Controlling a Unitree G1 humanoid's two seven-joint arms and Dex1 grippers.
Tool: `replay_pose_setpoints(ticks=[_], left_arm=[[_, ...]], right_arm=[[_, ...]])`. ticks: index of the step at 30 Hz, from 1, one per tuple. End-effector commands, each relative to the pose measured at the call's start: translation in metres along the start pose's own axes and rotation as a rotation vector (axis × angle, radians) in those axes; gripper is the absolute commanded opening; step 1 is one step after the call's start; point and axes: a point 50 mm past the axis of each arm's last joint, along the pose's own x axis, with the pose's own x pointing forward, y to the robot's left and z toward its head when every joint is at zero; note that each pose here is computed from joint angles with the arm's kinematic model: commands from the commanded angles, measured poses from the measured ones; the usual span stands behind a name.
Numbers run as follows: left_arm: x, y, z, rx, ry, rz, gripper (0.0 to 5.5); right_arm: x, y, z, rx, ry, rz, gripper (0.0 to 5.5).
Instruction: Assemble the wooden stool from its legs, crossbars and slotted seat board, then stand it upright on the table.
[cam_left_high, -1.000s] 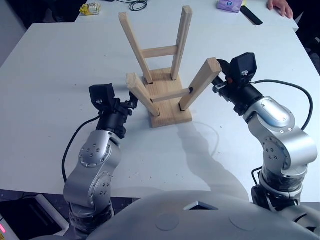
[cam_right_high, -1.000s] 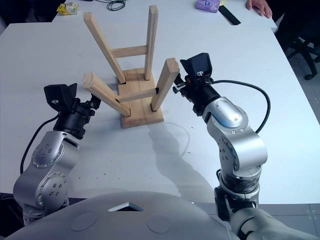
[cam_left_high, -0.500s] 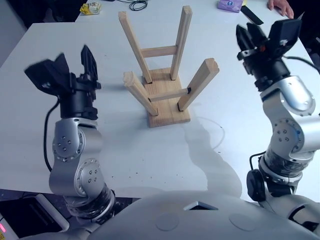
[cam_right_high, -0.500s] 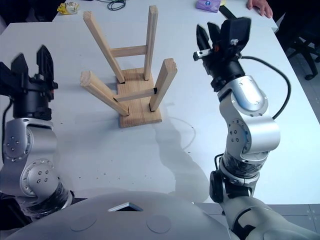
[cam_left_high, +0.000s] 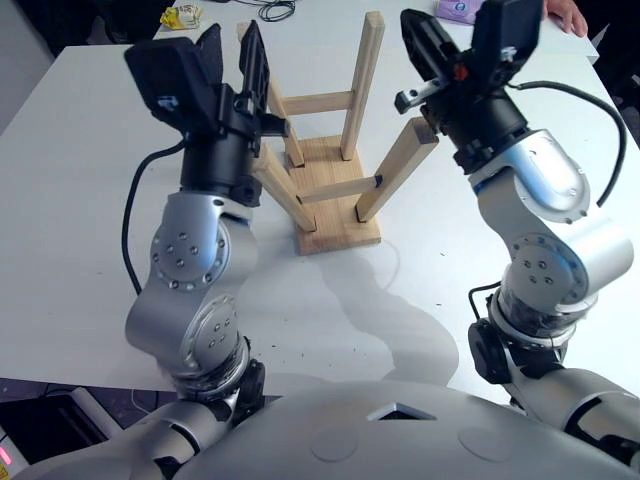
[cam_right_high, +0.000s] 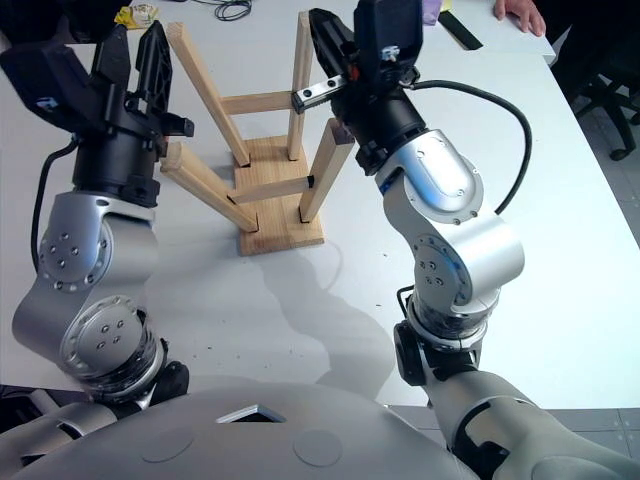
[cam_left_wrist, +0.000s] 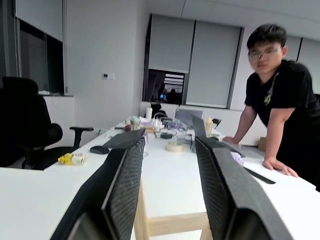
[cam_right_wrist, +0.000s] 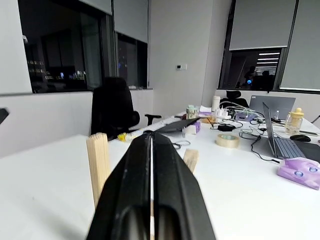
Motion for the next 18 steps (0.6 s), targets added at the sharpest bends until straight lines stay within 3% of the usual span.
replay_pose_setpoints(ticks=[1, 6, 10, 12, 14, 16, 18], left_arm=[[0.018, -0.005, 0.057, 0.06, -0.316, -0.045, 1.87], [0.023, -0.01, 0.099, 0.067, -0.527, -0.084, 1.87], [0.027, -0.008, 0.099, 0.013, -0.497, -0.072, 1.87], [0.028, -0.006, 0.074, -0.049, -0.317, -0.048, 1.87], [0.02, -0.004, 0.017, -0.152, 0.079, 0.006, 1.87], [-0.018, -0.003, -0.052, -0.107, 0.501, -0.008, 1.87], [-0.048, -0.003, -0.091, -0.112, 0.735, -0.023, 1.87]], right_arm=[[0.011, -0.003, 0.061, 0.024, -0.319, -0.031, 0.06], [0.004, -0.021, 0.106, 0.036, -0.505, -0.099, 0.06], [-0.004, -0.023, 0.111, 0.05, -0.474, -0.084, 0.06], [-0.008, -0.022, 0.091, 0.01, -0.317, -0.065, 0.06], [-0.02, -0.016, 0.046, -0.042, -0.006, 0.017, 0.06], [-0.035, -0.014, -0.03, -0.006, 0.44, 0.021, 0.06], [-0.036, -0.001, -0.074, 0.05, 0.619, 0.021, 0.06]])
